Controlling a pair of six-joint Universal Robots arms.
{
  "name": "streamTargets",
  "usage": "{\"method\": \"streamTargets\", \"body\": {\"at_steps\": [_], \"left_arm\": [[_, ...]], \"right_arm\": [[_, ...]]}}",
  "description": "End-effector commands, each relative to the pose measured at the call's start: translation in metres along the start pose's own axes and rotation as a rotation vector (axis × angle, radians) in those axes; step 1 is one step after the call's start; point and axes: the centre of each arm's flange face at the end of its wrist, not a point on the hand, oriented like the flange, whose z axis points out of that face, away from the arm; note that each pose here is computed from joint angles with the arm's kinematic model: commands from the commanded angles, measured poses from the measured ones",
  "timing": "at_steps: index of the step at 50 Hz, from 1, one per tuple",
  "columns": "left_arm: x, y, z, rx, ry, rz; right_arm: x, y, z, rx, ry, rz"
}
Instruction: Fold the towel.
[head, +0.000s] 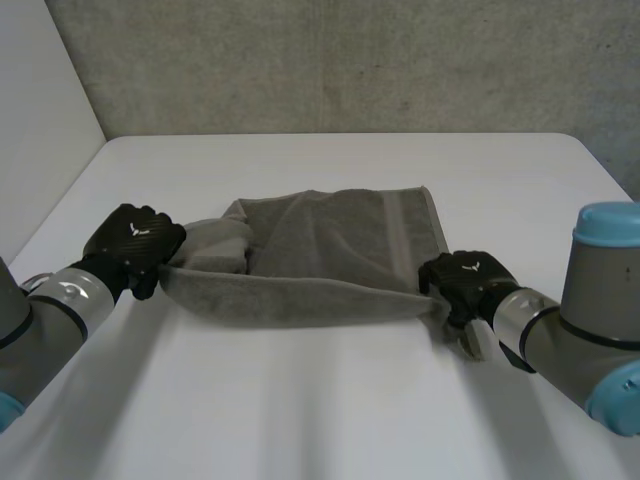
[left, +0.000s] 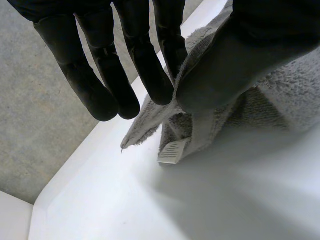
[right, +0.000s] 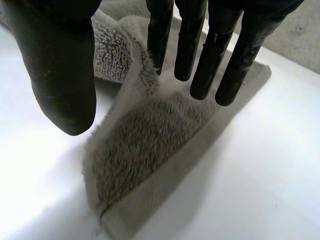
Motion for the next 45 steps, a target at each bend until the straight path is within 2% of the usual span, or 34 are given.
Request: {"method": "streamTargets", "body": {"at_steps": [1, 7, 13, 26, 36, 41, 43, 44, 45], "left_arm": [[0.002, -0.001, -0.008, -0.018, 0.011, -0.038], [0.001, 0.003, -0.012, -0.076, -0.006, -0.087], [-0.005, 0.006, -0.012, -0.094, -0.032, -0.115], [-0.002, 0.007, -0.017, -0.105, -0.027, -0.147], [-0.006, 0.007, -0.017, -0.103, -0.040, -0.147], [-0.019, -0.006, -0.020, -0.059, -0.087, -0.135], [-0.033, -0.028, -0.026, 0.020, -0.138, -0.140], [-0.033, -0.028, -0.026, 0.020, -0.139, -0.140], [-0.042, -0.044, -0.030, 0.077, -0.168, -0.153]], "right_arm": [[0.012, 0.009, -0.005, 0.015, 0.053, 0.027], [0.024, 0.009, -0.002, 0.041, 0.093, 0.128], [0.022, 0.017, 0.007, 0.016, 0.073, 0.199], [0.019, 0.016, 0.006, 0.016, 0.060, 0.297], [0.021, 0.018, 0.009, 0.013, 0.064, 0.307], [0.033, -0.010, 0.006, 0.103, 0.096, 0.271], [0.042, -0.064, -0.021, 0.276, 0.121, 0.196], [0.042, -0.064, -0.021, 0.277, 0.121, 0.196], [0.045, -0.093, -0.041, 0.372, 0.140, 0.145]]}}
